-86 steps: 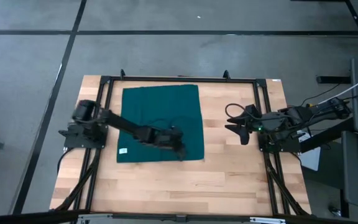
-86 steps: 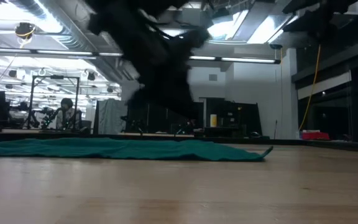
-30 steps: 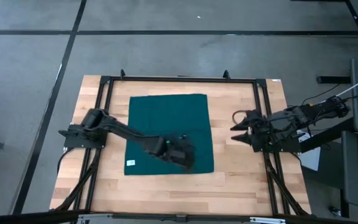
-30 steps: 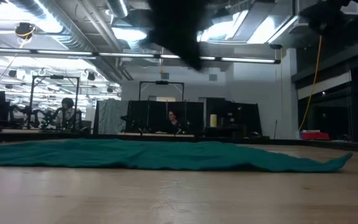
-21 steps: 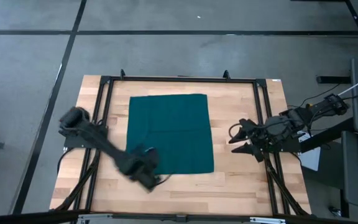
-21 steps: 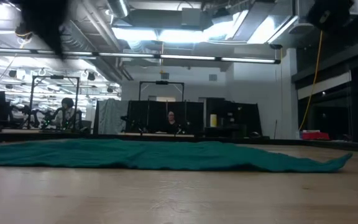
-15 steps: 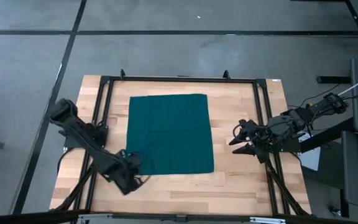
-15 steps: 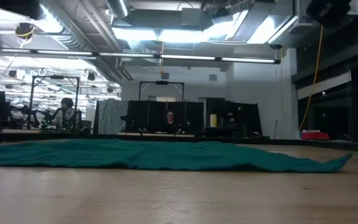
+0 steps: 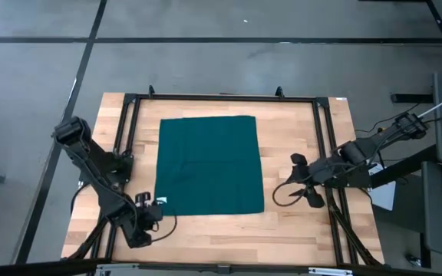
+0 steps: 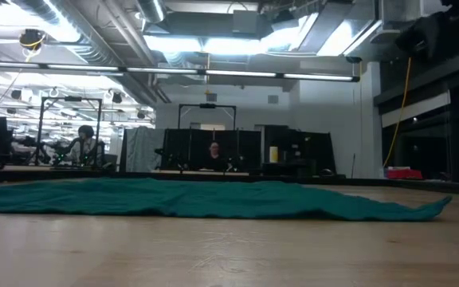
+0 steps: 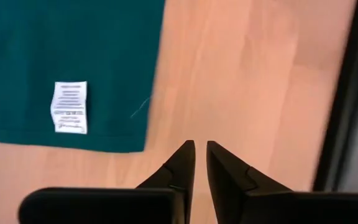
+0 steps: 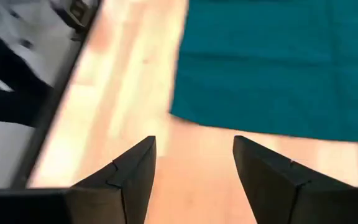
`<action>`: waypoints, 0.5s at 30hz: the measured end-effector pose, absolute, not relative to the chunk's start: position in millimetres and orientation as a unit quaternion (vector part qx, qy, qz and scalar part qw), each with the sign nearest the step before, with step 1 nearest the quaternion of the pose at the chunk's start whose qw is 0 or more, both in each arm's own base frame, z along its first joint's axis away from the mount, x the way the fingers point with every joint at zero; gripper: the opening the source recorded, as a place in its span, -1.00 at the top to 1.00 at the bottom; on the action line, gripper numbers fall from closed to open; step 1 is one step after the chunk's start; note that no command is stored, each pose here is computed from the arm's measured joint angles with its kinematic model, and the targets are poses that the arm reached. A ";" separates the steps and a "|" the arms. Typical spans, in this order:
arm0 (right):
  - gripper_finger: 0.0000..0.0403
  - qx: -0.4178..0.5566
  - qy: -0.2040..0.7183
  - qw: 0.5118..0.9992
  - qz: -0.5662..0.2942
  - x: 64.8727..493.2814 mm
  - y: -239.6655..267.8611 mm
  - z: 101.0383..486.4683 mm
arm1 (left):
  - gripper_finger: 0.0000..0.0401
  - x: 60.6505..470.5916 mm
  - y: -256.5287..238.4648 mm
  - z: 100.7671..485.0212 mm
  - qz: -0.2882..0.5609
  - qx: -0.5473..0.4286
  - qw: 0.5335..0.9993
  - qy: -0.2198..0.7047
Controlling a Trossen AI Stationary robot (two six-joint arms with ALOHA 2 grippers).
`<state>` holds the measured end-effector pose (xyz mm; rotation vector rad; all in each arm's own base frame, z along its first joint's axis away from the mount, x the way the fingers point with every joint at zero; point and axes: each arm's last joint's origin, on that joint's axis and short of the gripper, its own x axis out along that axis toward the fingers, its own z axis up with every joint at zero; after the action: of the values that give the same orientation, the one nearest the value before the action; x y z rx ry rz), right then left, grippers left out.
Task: Fold microfiber towels
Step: Fold the green towel
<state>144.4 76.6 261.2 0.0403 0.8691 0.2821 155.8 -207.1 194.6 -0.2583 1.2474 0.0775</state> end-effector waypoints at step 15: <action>-0.02 0.020 0.382 0.908 0.172 183.0 127.2 241.4 | 0.92 161.7 -228.7 157.6 0.131 -0.097 0.828 0.537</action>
<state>183.0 127.2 241.4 0.0414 0.7875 0.3547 161.7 -228.7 157.6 -0.2060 1.1394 0.2788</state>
